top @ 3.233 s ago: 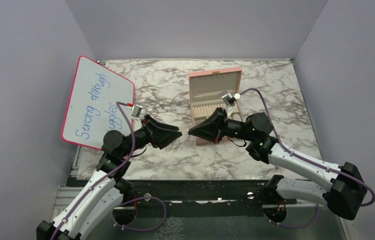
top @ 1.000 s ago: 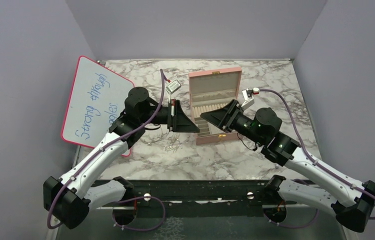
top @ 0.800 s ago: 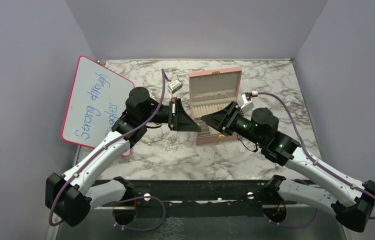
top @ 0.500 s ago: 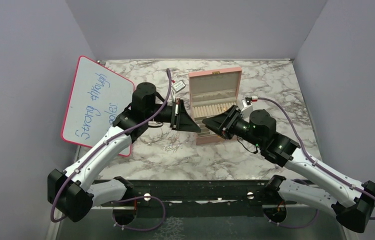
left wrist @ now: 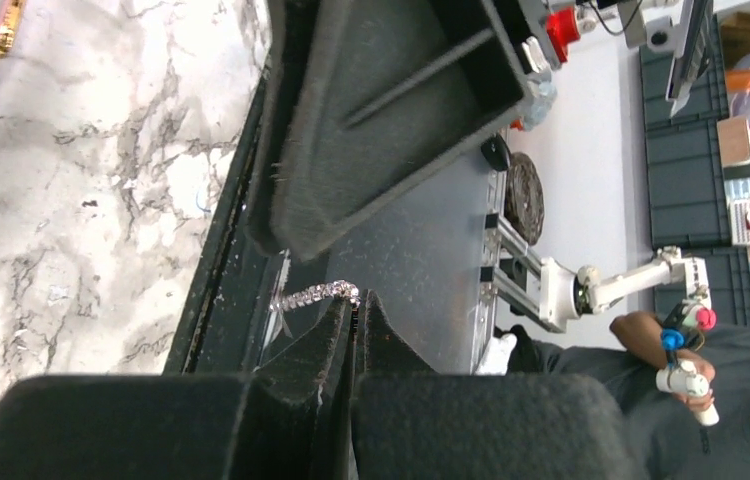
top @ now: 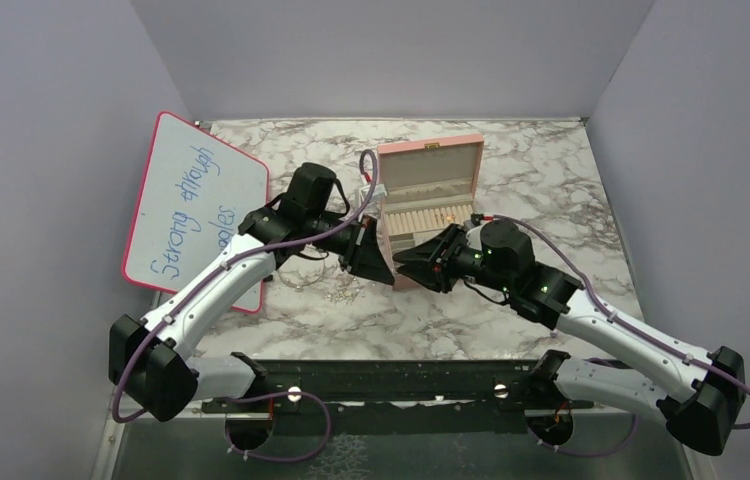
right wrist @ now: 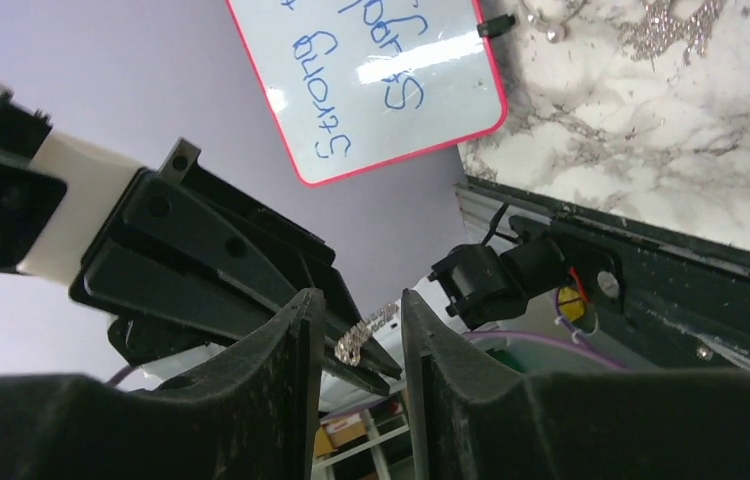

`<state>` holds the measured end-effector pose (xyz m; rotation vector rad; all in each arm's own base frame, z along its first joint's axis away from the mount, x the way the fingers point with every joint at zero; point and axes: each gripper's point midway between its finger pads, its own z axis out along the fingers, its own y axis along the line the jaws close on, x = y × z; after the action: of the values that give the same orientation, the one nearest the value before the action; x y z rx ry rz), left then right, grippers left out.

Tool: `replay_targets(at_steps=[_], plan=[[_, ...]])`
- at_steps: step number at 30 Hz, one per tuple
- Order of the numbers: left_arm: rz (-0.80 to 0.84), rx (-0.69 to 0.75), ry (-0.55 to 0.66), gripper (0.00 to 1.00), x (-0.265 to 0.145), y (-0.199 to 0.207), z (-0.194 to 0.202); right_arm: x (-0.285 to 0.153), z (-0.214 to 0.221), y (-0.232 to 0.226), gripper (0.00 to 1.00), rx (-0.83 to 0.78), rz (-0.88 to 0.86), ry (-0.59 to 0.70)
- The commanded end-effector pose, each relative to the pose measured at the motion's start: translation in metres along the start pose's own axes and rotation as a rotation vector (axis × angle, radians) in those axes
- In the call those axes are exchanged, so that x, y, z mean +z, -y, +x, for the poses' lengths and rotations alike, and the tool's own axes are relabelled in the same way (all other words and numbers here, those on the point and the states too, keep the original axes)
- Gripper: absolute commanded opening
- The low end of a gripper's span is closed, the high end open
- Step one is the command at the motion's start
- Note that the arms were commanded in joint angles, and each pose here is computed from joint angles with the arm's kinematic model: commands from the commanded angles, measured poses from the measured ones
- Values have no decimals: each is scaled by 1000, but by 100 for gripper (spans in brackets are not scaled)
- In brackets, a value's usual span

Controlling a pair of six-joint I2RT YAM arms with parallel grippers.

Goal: Organize the mixed jewelry
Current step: Pick up the jewelry from the center of the board.

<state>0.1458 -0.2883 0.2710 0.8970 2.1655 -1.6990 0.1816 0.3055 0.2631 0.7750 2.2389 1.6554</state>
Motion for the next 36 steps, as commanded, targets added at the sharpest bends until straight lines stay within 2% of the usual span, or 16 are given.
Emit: replay_targets(at_steps=[1,9,19,36], plan=[[36,140,-52,0,-2,21,11,-5,9,4,38,97,37,-53],[-41,200,-103,0,-1,20,24,-2,33,24,38,134,188,-223],[-97,240,-159,0,3,13,37,-11,38,13,38,117,211,-263],[-122,238,-202,0,11,4,41,-15,48,24,39,104,281,-334]])
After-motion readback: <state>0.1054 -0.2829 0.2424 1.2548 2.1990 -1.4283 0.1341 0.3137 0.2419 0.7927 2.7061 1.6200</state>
